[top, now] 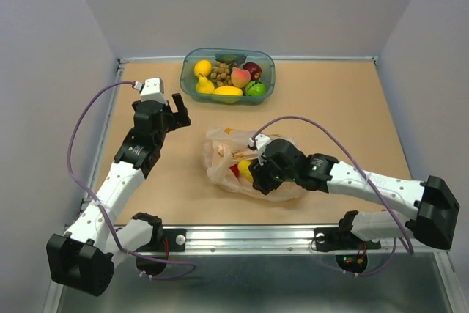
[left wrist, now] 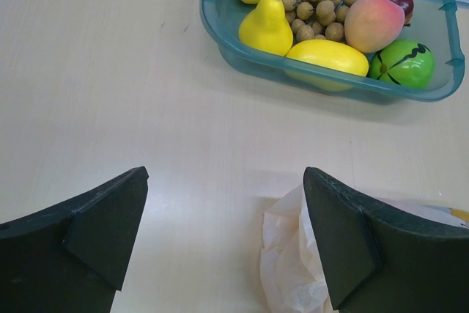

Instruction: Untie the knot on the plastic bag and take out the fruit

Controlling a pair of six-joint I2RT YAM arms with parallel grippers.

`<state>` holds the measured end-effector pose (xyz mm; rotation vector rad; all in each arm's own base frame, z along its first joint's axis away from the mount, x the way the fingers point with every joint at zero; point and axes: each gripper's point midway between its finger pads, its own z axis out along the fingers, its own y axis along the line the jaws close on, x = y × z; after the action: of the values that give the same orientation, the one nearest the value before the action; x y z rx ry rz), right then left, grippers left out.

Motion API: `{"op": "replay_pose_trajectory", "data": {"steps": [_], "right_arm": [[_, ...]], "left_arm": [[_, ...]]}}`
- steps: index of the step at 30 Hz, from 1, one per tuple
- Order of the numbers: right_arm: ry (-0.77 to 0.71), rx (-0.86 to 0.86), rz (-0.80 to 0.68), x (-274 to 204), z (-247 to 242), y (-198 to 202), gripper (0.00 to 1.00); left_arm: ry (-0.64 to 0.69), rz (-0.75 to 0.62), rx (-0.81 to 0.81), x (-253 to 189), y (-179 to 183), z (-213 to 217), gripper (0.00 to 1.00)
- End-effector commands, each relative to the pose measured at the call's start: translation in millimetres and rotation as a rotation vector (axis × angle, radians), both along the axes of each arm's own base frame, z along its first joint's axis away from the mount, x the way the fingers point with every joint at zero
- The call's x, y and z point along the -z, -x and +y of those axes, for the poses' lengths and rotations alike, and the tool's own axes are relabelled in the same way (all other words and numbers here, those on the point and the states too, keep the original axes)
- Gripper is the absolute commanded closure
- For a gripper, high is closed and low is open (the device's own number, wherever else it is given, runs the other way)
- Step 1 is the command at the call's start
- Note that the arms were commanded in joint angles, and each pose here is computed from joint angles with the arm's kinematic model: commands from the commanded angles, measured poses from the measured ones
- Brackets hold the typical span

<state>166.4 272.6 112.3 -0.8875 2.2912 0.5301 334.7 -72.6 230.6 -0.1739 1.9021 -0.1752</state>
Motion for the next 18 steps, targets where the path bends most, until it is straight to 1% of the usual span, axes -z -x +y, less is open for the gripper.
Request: {"op": "replay_pose_trajectory", "data": {"steps": [1,5,8,9,12,13,16,17,18], "right_arm": [[-0.151,-0.197,0.035,-52,29,26,1.00],[-0.190,-0.304,0.067,-68,32,44,0.99],[-0.248,-0.370,0.049,-89,36,52,0.99],[-0.269,-0.381,0.015,-102,37,50,0.99],[-0.302,-0.358,-0.076,-129,40,38,0.99],[-0.334,-0.346,-0.126,-150,44,31,0.99],[-0.349,-0.255,-0.265,-186,46,2,0.99],[-0.329,-0.182,-0.325,-195,43,-15,0.99],[-0.324,-0.148,-0.360,-204,42,-24,0.99]], "left_arm": [[0.028,-0.045,0.014,-11,-2,-3,0.02],[0.051,-0.057,0.043,-17,0,-9,0.02],[0.057,-0.065,0.050,-20,1,-10,0.02],[0.056,-0.067,0.051,-20,1,-10,0.02],[0.055,-0.067,0.051,-21,1,-10,0.02],[0.054,-0.070,0.052,-22,1,-10,0.02],[0.055,-0.070,0.048,-21,1,-9,0.02],[0.054,-0.072,0.049,-22,1,-9,0.02],[0.054,-0.069,0.048,-21,1,-9,0.02]]}}
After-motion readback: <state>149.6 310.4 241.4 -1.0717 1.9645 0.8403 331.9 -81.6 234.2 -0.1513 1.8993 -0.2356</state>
